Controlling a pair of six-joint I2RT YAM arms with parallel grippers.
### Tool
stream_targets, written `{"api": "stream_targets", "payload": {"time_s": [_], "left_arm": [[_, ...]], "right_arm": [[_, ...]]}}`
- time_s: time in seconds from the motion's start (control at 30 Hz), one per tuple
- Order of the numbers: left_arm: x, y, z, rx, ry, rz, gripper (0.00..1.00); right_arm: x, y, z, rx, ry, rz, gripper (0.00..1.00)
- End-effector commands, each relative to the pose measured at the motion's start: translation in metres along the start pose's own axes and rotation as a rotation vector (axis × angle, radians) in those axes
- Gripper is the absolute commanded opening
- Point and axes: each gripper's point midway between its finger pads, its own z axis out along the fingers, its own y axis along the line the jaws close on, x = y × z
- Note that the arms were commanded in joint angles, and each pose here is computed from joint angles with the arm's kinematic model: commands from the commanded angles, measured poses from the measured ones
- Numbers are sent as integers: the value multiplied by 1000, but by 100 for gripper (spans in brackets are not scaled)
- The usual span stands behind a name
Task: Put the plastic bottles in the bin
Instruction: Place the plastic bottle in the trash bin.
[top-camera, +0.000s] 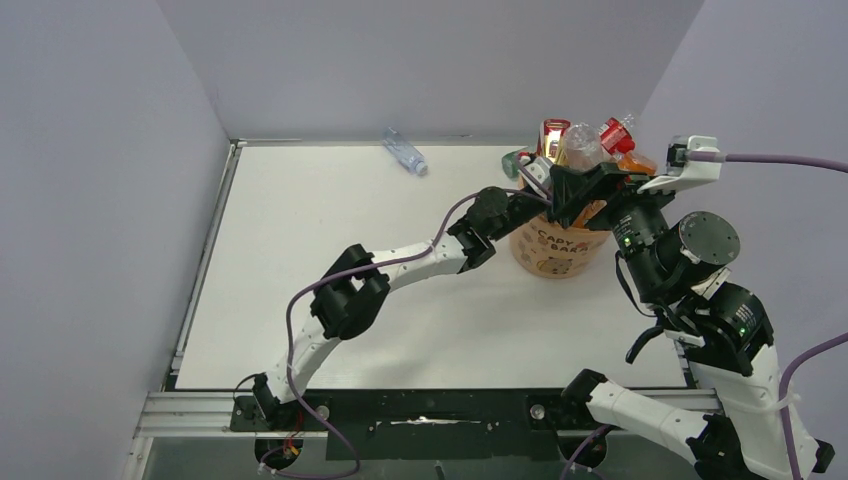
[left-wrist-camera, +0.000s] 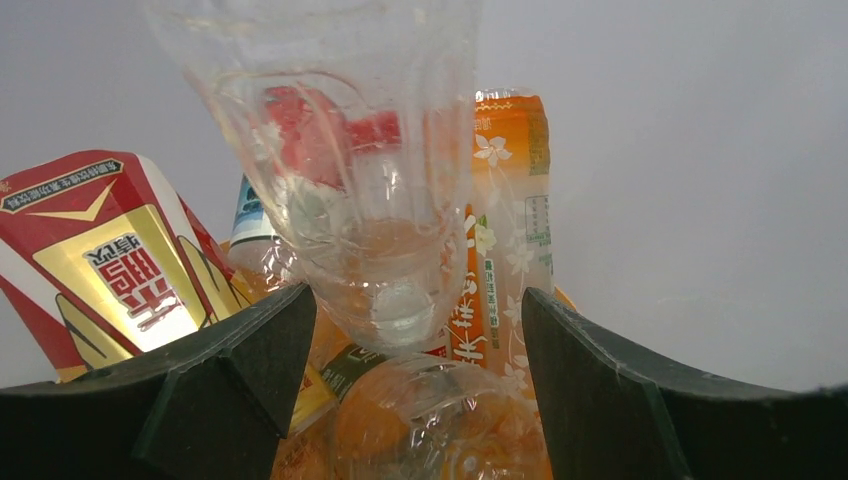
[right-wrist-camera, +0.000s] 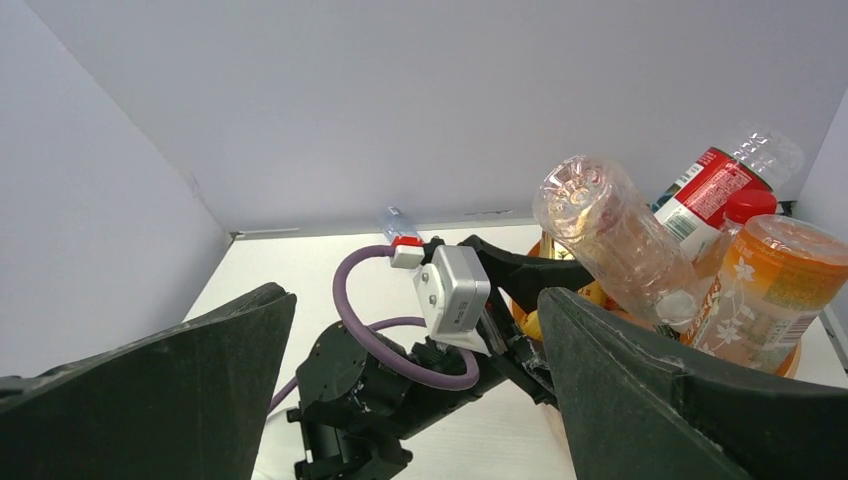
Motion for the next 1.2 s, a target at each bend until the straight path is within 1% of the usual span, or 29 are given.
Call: {"api": "stream_targets", "payload": {"time_s": [0.0, 0.5, 0.63, 0.9, 0.97, 1.07, 1.17], "left_arm": [[-73, -11, -4, -9, -97, 24, 75], [-97, -7, -45, -80, -83, 18, 76], [-116, 5, -58, -136, -50, 3, 77], [-154, 57, -98, -312, 10, -12, 86], [-160, 78, -109, -382, 23, -29, 87], [-162, 124, -126, -498, 52, -85, 88], [-150, 176, -142, -626, 101, -146, 88]], "right_arm": [[-9, 5, 2, -18, -39, 29, 98], [-7, 10, 9, -20, -28, 30, 98], [-6, 11, 9, -22, -22, 32, 98], [1, 19, 18, -38, 8, 21, 98], [3, 22, 21, -44, 15, 22, 98], [8, 27, 26, -57, 33, 17, 98], [13, 33, 30, -73, 52, 10, 98]]}}
